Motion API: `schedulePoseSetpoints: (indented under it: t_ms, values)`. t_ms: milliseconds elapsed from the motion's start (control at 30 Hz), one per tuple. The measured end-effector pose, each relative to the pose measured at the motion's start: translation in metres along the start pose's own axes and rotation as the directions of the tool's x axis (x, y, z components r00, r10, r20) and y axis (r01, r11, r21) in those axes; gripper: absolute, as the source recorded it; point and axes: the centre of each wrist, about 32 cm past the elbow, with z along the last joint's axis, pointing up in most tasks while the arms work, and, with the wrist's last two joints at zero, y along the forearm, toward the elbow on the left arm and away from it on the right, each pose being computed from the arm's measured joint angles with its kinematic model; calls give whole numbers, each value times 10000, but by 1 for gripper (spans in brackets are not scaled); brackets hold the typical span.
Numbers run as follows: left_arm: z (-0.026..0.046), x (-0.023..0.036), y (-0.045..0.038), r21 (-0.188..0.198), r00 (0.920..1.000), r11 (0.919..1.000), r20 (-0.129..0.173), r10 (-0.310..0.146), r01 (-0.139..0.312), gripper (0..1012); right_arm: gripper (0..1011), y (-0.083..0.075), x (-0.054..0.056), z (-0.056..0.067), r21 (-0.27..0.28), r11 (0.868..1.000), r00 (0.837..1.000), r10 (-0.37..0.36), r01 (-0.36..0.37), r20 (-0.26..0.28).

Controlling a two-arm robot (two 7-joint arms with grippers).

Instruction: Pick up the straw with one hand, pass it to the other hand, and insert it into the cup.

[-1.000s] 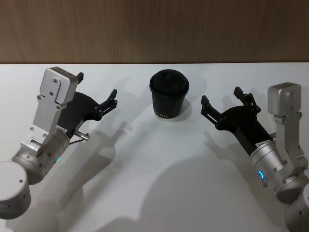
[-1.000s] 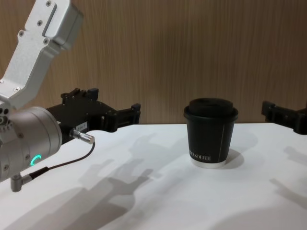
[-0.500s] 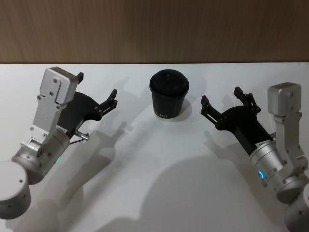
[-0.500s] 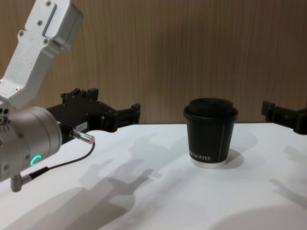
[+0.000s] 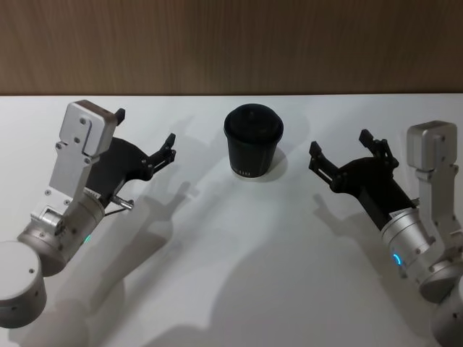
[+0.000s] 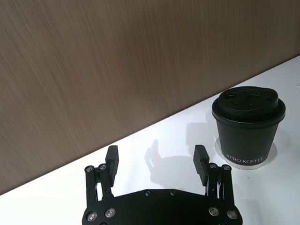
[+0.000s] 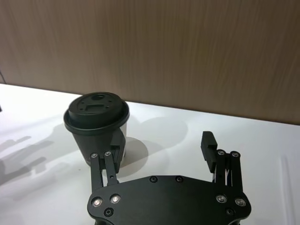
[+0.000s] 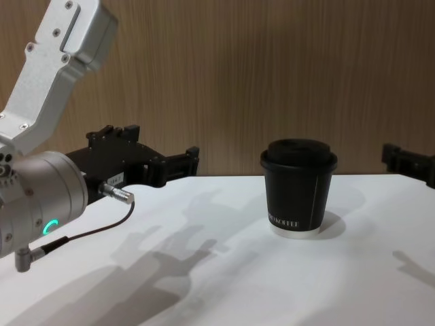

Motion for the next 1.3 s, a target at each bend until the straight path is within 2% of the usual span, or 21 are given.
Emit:
schedulePoseSetpoints:
  t_ms: [467,533,767,967,1300]
  values:
    - [0,0,0,0,10000,10000,0,1,-1,1003,1001,-31,94,115,-963,9922,9966,-759,788,335]
    - [0,0,0,0,10000,10000,-1,1,-1,1003,1001,-41,122,136,-1246,9872,9947,-960,998,364]
    - [0,0,0,0,10000,10000,0,1,-1,1003,1001,-62,181,161,-1694,9756,9901,-1353,1397,371]
    - [0,0,0,-1,10000,10000,0,1,-1,1003,1001,-93,241,172,-2129,9605,9837,-1765,1795,330]
    - [0,0,0,0,10000,10000,0,1,-1,1003,1001,-141,309,170,-2499,9427,9751,-2186,2209,374]
